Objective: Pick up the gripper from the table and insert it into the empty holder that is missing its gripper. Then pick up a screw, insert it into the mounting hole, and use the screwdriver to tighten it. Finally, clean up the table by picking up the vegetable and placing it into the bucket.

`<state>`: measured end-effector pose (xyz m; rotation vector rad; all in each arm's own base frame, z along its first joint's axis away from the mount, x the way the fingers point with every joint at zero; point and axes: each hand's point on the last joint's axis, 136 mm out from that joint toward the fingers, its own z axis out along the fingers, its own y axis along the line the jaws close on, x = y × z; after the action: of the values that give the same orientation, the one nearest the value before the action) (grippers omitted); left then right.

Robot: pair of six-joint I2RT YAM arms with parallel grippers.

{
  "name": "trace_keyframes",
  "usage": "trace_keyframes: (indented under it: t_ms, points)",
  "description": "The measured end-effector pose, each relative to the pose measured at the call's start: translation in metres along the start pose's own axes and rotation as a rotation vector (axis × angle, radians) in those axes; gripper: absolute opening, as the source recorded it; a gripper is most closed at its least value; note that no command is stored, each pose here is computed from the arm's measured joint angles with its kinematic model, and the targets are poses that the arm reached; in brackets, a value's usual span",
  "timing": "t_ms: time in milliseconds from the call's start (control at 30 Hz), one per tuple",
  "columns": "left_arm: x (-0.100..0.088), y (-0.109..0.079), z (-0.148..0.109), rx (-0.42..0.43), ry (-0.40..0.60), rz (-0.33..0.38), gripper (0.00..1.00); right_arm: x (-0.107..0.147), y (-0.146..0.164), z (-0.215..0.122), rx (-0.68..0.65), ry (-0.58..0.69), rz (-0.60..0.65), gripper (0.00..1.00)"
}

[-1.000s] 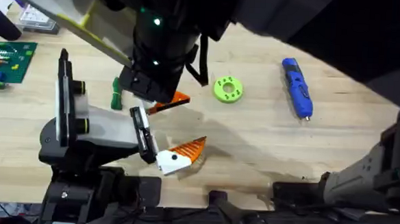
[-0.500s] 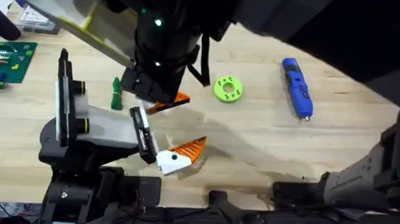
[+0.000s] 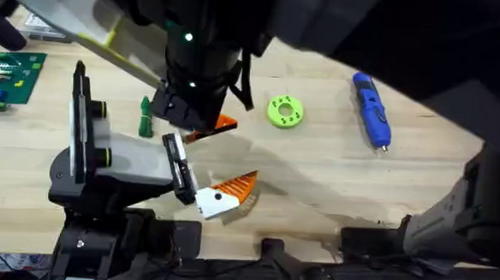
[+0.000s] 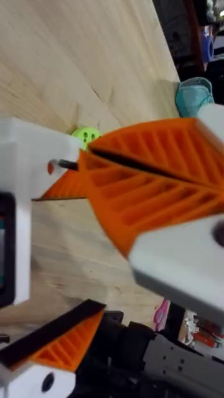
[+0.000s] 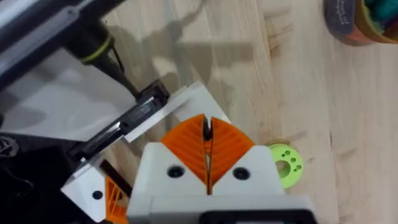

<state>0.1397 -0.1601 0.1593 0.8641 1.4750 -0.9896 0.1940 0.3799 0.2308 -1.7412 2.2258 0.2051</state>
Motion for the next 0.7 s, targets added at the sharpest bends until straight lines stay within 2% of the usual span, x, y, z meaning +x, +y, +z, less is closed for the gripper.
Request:
trace_keyframes:
  t_ms: [700]
  points:
    - [-0.0001, 0.0004, 0.0, -0.002, 0.0, -0.007, 0.986, 0.0039, 0.001, 0.0036, -0.006, 0.023, -0.004, 0.01]
